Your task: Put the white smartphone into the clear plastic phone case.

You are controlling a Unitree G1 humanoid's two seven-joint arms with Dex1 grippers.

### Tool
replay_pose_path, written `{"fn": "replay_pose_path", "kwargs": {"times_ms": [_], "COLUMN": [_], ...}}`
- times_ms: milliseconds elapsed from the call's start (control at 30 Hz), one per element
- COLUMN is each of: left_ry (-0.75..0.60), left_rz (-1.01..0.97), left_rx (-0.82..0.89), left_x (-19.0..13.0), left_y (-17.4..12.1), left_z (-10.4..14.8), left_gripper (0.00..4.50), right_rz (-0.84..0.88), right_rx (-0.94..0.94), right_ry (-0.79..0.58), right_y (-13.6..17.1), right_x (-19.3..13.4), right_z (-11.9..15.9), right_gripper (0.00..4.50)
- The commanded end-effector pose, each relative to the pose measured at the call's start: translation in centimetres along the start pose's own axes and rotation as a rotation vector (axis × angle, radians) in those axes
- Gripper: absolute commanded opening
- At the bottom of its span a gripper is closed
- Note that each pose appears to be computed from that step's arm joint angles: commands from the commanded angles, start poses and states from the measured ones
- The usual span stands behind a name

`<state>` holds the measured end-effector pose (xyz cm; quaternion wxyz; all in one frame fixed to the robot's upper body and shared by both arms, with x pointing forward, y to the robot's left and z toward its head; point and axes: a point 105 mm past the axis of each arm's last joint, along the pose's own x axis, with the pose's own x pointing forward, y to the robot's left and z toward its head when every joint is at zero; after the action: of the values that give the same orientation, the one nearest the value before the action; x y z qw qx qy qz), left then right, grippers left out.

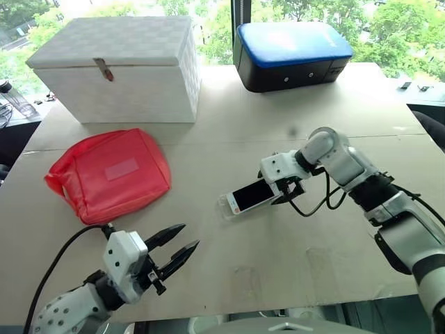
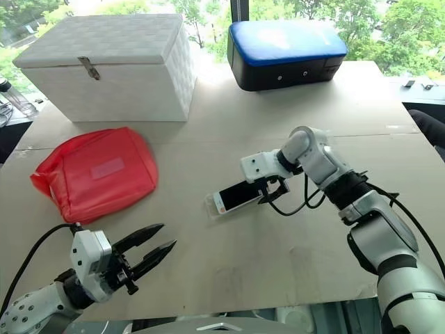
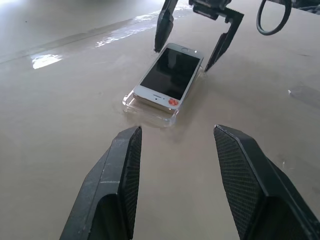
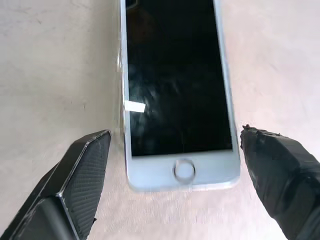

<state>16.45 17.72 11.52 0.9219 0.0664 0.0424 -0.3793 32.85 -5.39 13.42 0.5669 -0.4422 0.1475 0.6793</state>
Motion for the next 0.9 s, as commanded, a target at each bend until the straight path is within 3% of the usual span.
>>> {"fn": "replay_pose_path", "kwargs": {"times_ms": [33,133,267,300,500,633,700,767,900], "left_ry": [-0.019,-0.032,-0.014,-0.011,-0.01,0.014,0.017,0.022,0.071], "left_rz": [-0.027,-0.095,-0.099,-0.096,-0.041,0.011,0.037,0.059,0.135], "left_rx": [-0.001,-0.035,-0.023,-0.02,-0.02,-0.056,-0.069,-0.06,-0.072], "left_x": [0.5,0.9,0.8,0.7,-0.5,-1.5,-1.5,-1.1,-0.3], "left_y": [-0.1,-0.4,0.1,0.3,1.1,1.6,1.8,2.0,2.6], "left_z": [0.5,0.7,0.4,0.3,0.4,-0.3,-0.4,-0.4,-1.3], "left_gripper": [2.32,1.61,0.0,0.0,0.0,0.0,0.0,0.0,0.0], "right_rz": [-0.081,-0.111,-0.114,-0.119,-0.151,-0.091,-0.085,-0.103,-0.142], "right_rx": [0.026,0.112,0.189,0.19,0.274,0.329,0.342,0.341,0.353], "right_ry": [-0.127,-0.25,-0.333,-0.339,-0.331,-0.128,-0.089,-0.119,-0.384], "right_y": [-0.2,0.2,0.8,0.9,0.6,2.4,2.7,2.2,0.8], "right_x": [-1.5,-1.0,1.4,2.1,5.5,8.7,9.0,8.5,4.9], "right_z": [2.4,3.8,4.9,5.0,3.5,-0.8,-1.9,-1.6,2.5], "right_gripper": [3.5,2.15,0.4,0.02,0.02,0.02,0.02,0.02,0.02]}}
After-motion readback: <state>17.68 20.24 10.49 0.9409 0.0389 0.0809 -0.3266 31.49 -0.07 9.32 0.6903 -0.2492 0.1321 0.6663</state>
